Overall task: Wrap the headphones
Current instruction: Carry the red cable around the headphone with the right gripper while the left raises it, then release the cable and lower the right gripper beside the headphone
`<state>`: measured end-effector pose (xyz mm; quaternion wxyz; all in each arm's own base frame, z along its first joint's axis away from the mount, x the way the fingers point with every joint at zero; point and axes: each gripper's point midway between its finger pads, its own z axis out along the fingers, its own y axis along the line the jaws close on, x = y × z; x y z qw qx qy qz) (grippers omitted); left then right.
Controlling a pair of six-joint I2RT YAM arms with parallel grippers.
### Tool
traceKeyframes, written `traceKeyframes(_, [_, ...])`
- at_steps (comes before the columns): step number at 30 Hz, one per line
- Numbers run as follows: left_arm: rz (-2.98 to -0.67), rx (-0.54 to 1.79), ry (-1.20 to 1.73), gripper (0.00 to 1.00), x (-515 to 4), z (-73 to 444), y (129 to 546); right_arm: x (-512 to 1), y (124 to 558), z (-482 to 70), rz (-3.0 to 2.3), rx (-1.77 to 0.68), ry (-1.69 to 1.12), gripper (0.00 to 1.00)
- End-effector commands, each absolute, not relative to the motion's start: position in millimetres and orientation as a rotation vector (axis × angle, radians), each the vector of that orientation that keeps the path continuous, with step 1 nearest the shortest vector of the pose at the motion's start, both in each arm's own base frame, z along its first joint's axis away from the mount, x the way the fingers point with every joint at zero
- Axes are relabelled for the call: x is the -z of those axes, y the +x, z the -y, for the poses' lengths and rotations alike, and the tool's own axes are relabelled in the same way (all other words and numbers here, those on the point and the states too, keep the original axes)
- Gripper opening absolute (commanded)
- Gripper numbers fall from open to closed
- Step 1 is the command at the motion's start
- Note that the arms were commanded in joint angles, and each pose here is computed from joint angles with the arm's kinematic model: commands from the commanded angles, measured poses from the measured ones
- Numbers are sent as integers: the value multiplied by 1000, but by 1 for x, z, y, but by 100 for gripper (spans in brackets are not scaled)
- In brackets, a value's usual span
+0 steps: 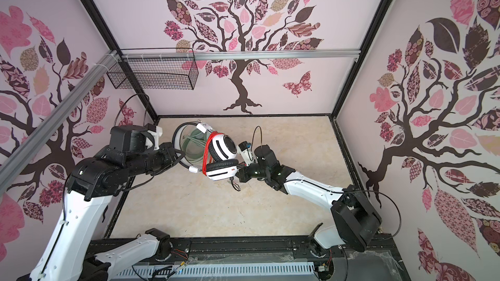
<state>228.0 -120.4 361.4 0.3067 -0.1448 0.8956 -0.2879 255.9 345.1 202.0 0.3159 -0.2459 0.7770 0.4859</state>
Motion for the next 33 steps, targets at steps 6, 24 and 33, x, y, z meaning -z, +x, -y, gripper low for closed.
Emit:
traceKeyframes(6, [-2190,967,-316,0,-421,135,222,-234,239,-359,-1877,-1503,-688,28])
traceKeyframes(24, [-2162,973,-298,0,-436,133,217,-188,251,-347,-1917,-1289,-654,62])
traceKeyframes(33, [-2156,988,-294,0,-439,133,214,-182,283,-310,-1967,-1022,-402,71])
